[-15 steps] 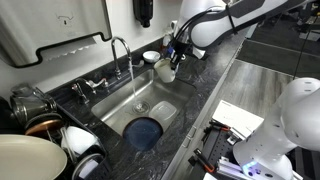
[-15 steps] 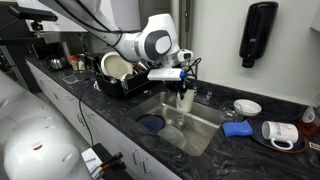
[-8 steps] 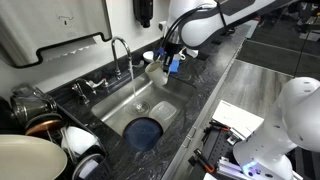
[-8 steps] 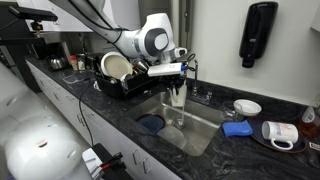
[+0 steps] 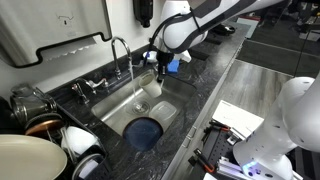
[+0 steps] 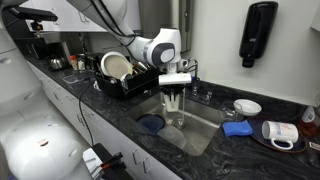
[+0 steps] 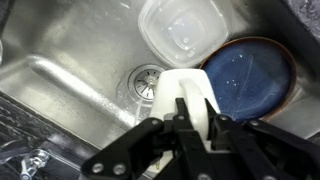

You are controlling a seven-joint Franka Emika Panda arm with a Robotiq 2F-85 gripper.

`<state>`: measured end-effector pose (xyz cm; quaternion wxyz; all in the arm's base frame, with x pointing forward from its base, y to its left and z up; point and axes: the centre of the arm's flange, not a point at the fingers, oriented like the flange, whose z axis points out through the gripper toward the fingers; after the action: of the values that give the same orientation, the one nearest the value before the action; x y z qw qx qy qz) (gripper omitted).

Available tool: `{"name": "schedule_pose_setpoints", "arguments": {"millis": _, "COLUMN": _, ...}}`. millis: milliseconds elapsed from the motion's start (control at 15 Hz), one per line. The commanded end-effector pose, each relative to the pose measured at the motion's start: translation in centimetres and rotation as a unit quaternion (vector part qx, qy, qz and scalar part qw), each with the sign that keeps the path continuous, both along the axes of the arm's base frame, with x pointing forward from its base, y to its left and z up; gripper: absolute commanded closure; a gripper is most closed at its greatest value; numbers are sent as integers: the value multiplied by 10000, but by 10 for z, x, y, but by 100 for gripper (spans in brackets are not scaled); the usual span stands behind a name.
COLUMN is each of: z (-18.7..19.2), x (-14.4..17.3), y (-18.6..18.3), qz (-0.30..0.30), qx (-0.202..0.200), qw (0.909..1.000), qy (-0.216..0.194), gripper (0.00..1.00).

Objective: Move the mug to the left side of the sink

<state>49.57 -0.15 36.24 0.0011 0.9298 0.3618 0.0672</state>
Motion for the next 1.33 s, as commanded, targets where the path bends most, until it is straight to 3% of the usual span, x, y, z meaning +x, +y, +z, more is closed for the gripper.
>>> {"name": "schedule_pose_setpoints", "arguments": {"millis": 0, "z": 5, "x": 9, "y": -6, "qz": 581, "qx": 165, "qw": 9982, "qy": 15, "gripper": 96}}
{"name": "schedule_pose_setpoints", "arguments": {"millis": 67, "z": -3, "x": 2, "y": 0, "qz": 360, "qx": 87, "qw": 9993, "qy": 18, "gripper": 82}}
{"name": "schedule_pose_setpoints", "arguments": {"millis": 467, "z": -3, "x": 3, "y": 0, "qz": 481, "qx": 81, "qw": 9988, "qy": 17, "gripper": 82}}
{"name": "schedule_pose_setpoints", "arguments": {"millis": 533, "z": -3, "x": 2, "y": 0, "qz": 482, "qx": 81, "qw": 9988, "qy": 18, "gripper": 96}}
{"name": "schedule_pose_setpoints", "arguments": {"millis": 733, "z": -4, "x": 9, "y": 12, "qz": 992, "qx": 19, "qw": 9948, "qy": -241, "gripper": 96}}
{"name": "schedule_pose_setpoints", "arguments": {"millis": 933, "z": -10, "x": 17, "y": 26, "qz": 1557, "qx": 55, "qw": 9863, "qy": -537, "gripper": 96}}
{"name": "schedule_pose_setpoints", "arguments": {"millis": 1267, "z": -12, "x": 38, "y": 59, "qz": 2610, "qx": 250, "qw": 9578, "qy": -1182, "gripper": 96}}
